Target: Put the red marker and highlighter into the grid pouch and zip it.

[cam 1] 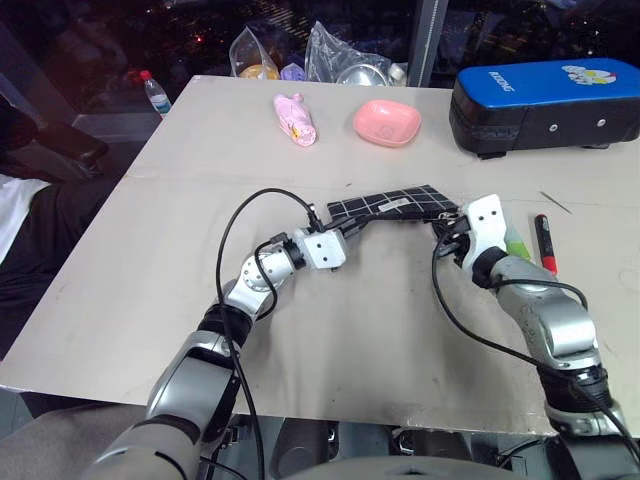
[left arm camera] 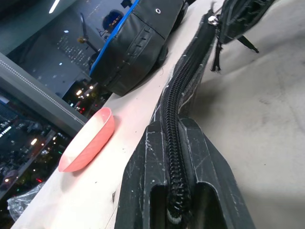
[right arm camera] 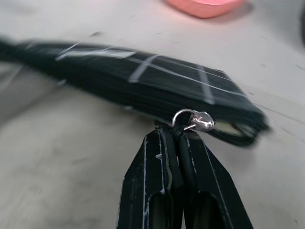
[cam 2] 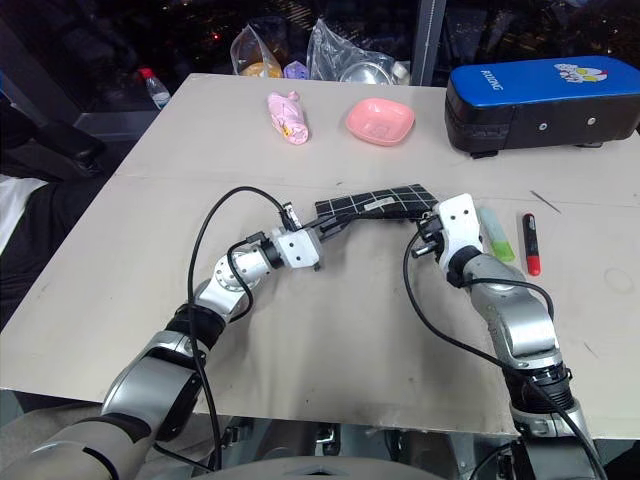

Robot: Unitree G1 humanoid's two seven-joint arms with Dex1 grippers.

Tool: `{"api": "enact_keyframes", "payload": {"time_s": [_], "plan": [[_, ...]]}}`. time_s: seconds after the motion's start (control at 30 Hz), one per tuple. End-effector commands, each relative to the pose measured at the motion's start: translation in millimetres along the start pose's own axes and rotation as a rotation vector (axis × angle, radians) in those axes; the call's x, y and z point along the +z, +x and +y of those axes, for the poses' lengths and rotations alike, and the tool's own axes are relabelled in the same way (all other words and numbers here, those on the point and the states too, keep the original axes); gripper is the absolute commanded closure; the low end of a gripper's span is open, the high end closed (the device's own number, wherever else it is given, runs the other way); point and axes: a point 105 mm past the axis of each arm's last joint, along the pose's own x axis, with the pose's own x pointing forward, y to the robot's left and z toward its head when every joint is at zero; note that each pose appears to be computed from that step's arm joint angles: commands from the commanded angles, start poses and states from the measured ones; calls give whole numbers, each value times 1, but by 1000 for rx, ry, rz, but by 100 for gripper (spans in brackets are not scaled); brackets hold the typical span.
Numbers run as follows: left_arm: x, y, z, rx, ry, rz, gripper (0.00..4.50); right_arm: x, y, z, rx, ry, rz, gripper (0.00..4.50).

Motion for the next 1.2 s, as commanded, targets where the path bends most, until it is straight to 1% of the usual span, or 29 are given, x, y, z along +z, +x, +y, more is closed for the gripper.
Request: {"api": "enact_keyframes", "payload": {"time_s": [0.03, 0.17, 0.33, 0.43, 0.53, 0.67, 0.83, 1.0, 1.03, 1.13, 1.17, 1.2], "plan": [[15, 9, 8, 14, 45, -58, 446, 21, 3, 16, 85, -111, -70, 450], [19, 12, 3, -13, 61, -73, 446, 28, 8, 25, 125, -144, -89, 450], [27, 16, -10, -67, 83, -108, 446, 39, 17, 40, 203, -236, -106, 450], [28, 17, -11, -67, 81, -111, 446, 43, 18, 45, 226, -240, -116, 450], [29, 19, -12, -68, 81, -112, 446, 46, 20, 55, 278, -290, -119, 450], [28, 21, -11, -59, 79, -105, 446, 47, 18, 73, 388, -371, -119, 450], [26, 22, -12, -58, 75, -97, 446, 45, 12, 86, 476, -433, -113, 450], [27, 25, -12, -57, 70, -97, 446, 43, 10, 89, 485, -422, -107, 450], [27, 26, -12, -55, 69, -96, 450, 44, 10, 88, 479, -413, -108, 391], [25, 26, -9, -37, 58, -86, 450, 42, 2, 80, 479, -377, -92, 280], [24, 26, -8, -27, 51, -81, 450, 41, -3, 73, 458, -358, -89, 217], [23, 26, -5, -16, 42, -75, 450, 37, -15, 65, 462, -288, -68, 171]]}}
